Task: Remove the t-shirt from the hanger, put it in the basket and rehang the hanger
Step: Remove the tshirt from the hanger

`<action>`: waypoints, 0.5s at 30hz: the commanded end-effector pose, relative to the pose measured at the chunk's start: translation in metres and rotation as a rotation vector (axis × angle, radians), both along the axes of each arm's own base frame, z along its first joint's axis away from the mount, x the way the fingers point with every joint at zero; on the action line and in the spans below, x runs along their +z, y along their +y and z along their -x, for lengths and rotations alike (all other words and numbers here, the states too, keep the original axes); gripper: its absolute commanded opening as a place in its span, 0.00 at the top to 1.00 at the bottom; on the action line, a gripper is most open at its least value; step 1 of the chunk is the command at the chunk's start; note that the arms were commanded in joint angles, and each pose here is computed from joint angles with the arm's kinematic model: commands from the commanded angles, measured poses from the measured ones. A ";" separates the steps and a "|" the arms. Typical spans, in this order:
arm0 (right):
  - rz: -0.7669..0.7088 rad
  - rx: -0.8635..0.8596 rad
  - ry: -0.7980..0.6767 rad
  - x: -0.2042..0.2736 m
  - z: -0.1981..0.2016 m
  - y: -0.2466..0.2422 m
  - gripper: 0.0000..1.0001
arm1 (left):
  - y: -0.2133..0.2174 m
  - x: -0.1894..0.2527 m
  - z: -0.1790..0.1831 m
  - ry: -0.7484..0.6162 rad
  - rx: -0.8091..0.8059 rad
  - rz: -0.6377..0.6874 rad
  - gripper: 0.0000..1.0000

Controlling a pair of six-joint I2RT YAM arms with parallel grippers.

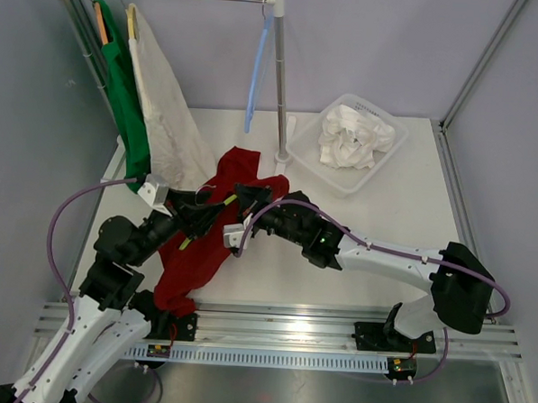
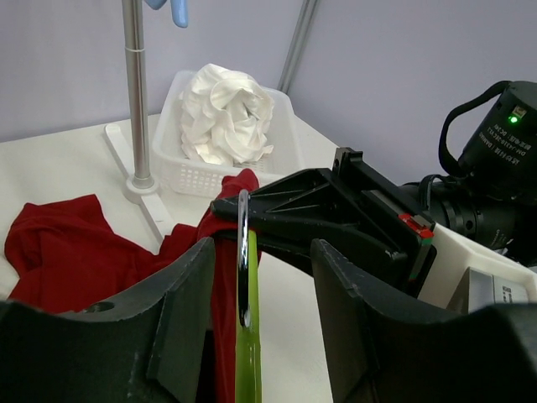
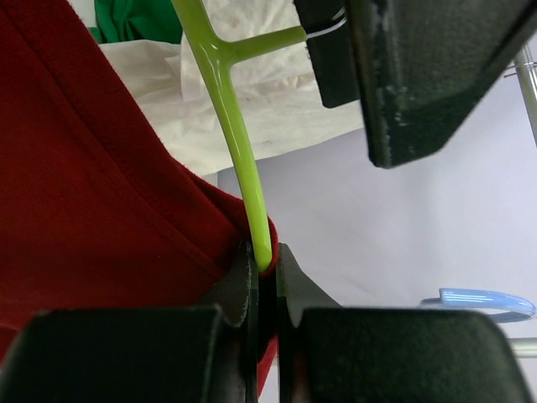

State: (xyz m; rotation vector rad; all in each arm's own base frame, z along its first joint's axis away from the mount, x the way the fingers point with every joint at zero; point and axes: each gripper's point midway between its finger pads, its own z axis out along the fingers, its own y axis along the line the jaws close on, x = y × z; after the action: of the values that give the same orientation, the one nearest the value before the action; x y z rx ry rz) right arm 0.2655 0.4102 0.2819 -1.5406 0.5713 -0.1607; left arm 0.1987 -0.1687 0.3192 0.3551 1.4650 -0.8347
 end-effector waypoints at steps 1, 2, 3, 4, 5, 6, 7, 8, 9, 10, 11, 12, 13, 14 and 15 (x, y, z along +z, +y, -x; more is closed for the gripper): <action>-0.094 -0.033 -0.088 0.051 -0.004 0.000 1.00 | 0.004 0.006 -0.001 -0.038 0.023 0.015 0.48; -0.095 -0.033 -0.092 0.053 -0.004 0.000 1.00 | 0.005 0.007 -0.001 -0.040 0.026 0.015 0.50; -0.096 -0.035 -0.093 0.053 -0.003 -0.001 1.00 | 0.004 0.005 -0.002 -0.035 0.026 0.012 0.53; -0.098 -0.034 -0.092 0.054 -0.002 -0.002 1.00 | 0.004 0.003 -0.003 -0.031 0.026 0.010 0.55; -0.103 -0.031 -0.090 0.055 -0.001 -0.004 1.00 | 0.004 0.004 -0.004 -0.031 0.030 0.009 0.56; -0.105 -0.027 -0.089 0.056 0.000 -0.004 1.00 | 0.003 0.002 -0.005 -0.025 0.030 0.006 0.61; -0.109 -0.023 -0.084 0.056 0.001 -0.004 1.00 | 0.003 0.001 -0.007 -0.021 0.033 0.001 0.64; -0.118 -0.023 -0.082 0.058 0.002 -0.006 1.00 | 0.003 0.001 -0.008 -0.017 0.039 0.000 0.67; -0.116 -0.023 -0.081 0.057 0.002 -0.006 1.00 | 0.003 0.001 -0.009 -0.016 0.041 -0.002 0.69; -0.119 -0.027 -0.079 0.057 0.001 -0.008 1.00 | 0.003 -0.002 -0.011 -0.005 0.044 -0.009 0.71; -0.120 -0.031 -0.081 0.058 0.001 -0.008 1.00 | 0.004 -0.003 -0.011 -0.001 0.047 -0.009 0.72; -0.119 -0.034 -0.083 0.058 0.000 -0.009 1.00 | 0.004 -0.005 -0.012 0.003 0.048 -0.011 0.71; -0.121 -0.040 -0.086 0.059 -0.001 -0.009 1.00 | 0.003 -0.005 -0.012 0.005 0.048 -0.012 0.67; -0.121 -0.040 -0.086 0.058 -0.002 -0.009 1.00 | 0.003 -0.006 -0.012 0.007 0.048 -0.012 0.64; -0.126 -0.040 -0.088 0.060 -0.002 -0.009 1.00 | 0.004 -0.006 -0.012 0.006 0.050 -0.011 0.61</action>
State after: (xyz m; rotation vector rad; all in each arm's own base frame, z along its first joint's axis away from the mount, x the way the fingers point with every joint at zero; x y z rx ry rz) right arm 0.2678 0.4088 0.2831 -1.5488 0.5744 -0.1829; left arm 0.2073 -0.1677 0.3064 0.3383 1.5056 -0.8061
